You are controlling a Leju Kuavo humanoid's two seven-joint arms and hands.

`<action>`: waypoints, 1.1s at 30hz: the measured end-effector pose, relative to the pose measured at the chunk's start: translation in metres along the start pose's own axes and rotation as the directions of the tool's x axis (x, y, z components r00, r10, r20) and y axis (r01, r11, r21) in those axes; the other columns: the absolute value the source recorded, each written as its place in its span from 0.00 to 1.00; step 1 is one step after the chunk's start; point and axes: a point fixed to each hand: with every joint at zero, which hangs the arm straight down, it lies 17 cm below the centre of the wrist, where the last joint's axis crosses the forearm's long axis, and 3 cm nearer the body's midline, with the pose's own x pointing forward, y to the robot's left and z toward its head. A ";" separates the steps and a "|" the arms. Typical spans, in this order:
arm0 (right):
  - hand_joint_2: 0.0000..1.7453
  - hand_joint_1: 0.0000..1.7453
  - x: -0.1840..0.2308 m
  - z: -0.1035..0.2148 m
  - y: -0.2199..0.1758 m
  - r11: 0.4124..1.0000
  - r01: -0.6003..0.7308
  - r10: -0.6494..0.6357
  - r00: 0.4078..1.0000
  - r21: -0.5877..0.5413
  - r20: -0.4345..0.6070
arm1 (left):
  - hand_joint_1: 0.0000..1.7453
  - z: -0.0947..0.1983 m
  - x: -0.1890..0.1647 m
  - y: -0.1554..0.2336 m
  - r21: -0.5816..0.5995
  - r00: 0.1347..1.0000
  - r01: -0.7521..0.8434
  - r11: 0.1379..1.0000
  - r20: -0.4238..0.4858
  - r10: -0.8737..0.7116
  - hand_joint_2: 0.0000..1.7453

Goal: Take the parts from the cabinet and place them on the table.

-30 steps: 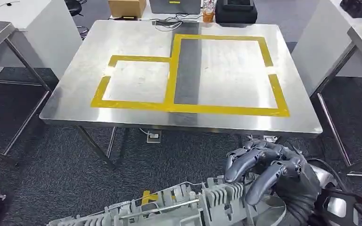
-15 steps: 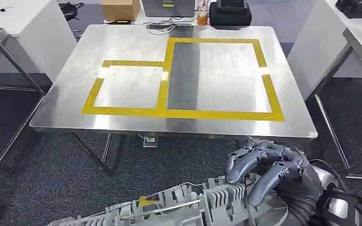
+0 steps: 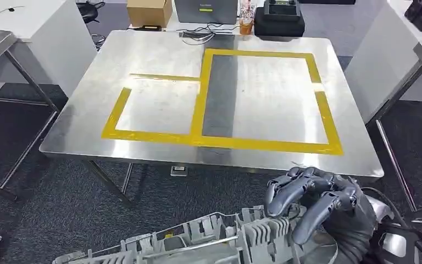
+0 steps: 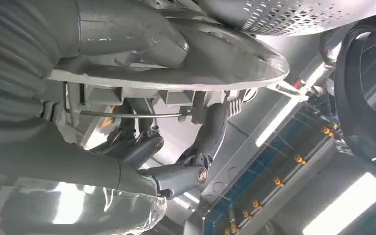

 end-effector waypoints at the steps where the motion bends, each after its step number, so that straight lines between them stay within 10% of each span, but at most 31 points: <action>1: 1.00 1.00 0.000 0.000 0.000 1.000 0.000 0.000 1.000 0.000 0.002 | 0.00 0.000 0.001 0.000 0.000 1.000 -0.002 1.000 0.003 0.002 0.00; 33: 1.00 1.00 -0.003 0.001 0.002 1.000 -0.005 0.005 1.000 0.007 0.007 | 0.00 0.004 -0.003 0.003 0.005 1.000 -0.014 1.000 0.000 0.014 0.00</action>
